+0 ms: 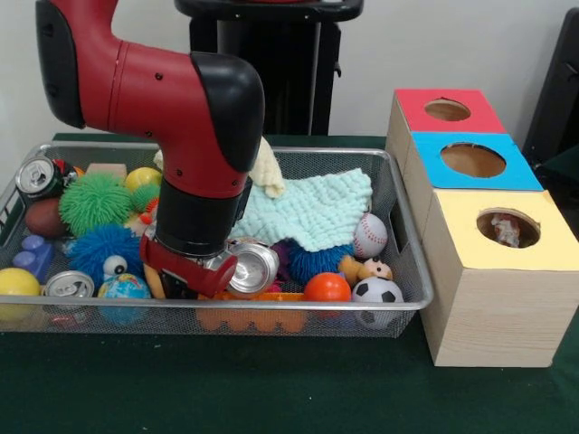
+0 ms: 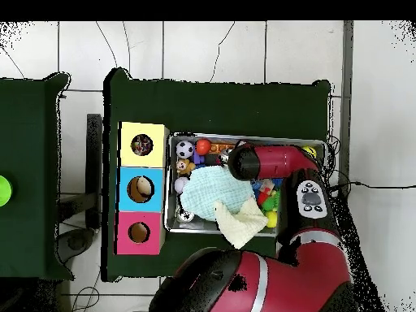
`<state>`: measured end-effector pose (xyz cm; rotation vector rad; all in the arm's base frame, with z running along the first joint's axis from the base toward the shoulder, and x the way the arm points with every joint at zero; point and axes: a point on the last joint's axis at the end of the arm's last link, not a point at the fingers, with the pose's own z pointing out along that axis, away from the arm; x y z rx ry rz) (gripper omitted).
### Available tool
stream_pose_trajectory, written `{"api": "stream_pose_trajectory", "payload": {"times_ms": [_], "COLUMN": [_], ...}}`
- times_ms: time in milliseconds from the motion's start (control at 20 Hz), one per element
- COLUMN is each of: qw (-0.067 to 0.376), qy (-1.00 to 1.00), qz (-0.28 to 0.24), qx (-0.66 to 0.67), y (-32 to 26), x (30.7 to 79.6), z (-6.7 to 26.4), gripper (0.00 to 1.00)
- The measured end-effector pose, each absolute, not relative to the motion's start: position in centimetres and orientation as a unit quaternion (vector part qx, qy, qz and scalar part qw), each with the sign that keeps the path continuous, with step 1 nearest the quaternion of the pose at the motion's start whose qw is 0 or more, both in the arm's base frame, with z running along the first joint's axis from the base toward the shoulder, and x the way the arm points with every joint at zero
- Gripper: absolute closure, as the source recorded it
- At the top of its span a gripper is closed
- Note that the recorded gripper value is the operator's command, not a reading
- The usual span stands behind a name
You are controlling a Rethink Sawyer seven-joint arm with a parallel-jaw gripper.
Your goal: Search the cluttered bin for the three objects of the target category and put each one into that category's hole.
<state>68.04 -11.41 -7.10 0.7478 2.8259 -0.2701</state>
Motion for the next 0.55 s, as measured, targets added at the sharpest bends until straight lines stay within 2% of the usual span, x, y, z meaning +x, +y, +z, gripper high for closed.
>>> {"api": "stream_pose_trajectory", "payload": {"times_ms": [550], "qw": [0.094], "qy": [0.960], "qz": [-0.090], "qx": [0.249], "y": [-11.51], "x": [68.25], "z": [-7.07], "gripper": [1.00]}}
